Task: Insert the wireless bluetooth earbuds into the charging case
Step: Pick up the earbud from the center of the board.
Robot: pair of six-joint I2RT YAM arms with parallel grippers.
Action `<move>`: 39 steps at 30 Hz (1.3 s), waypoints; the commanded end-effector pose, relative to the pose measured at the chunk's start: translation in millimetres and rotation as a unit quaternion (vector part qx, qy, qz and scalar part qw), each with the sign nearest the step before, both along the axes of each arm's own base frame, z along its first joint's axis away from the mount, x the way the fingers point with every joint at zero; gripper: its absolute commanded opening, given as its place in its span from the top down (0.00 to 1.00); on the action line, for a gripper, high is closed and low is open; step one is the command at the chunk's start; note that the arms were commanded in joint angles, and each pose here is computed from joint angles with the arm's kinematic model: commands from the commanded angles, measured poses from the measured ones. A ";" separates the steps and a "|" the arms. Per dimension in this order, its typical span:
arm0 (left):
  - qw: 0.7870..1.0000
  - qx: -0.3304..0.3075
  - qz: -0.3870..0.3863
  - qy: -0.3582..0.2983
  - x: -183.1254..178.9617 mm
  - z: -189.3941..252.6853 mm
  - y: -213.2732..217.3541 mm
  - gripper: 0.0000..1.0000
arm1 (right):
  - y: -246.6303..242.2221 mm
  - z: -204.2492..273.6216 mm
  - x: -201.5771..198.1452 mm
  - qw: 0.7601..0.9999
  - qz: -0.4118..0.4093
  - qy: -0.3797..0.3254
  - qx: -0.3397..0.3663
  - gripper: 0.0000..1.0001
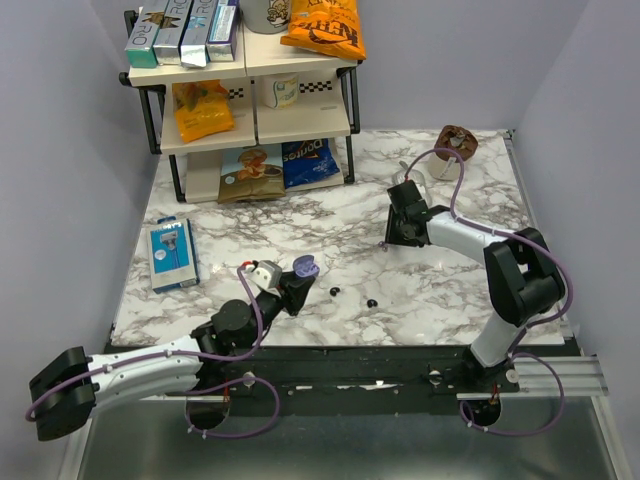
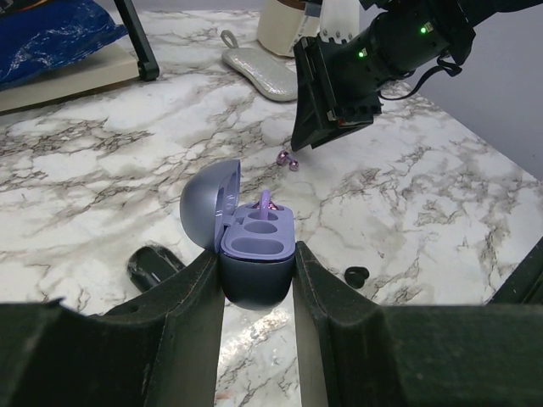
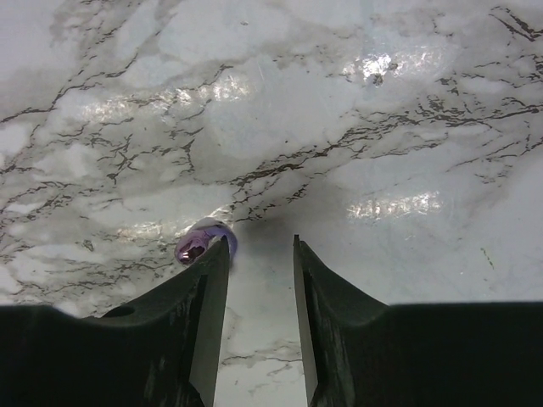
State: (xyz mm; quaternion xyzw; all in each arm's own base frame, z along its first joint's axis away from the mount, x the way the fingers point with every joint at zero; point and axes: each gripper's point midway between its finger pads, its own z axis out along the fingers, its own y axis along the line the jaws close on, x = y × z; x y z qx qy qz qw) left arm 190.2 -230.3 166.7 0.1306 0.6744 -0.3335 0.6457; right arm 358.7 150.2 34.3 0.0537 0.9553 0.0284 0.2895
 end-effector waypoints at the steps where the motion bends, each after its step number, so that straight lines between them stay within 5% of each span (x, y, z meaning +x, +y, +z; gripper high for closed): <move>1: 1.000 -0.018 0.009 -0.006 2.8 9.3 -0.7 1.00 | 10.1 -0.2 4.4 1.000 0.018 -0.004 0.018 0.55; 26: 1.000 -0.017 0.004 -0.001 2.5 6.1 -4.4 1.00 | 20.7 -23.9 -11.7 0.998 0.048 0.033 0.026 0.59; 39: 1.000 -0.022 0.002 -0.003 1.6 7.9 -4.5 1.00 | 21.4 -39.9 -27.4 0.997 0.052 0.062 0.007 0.76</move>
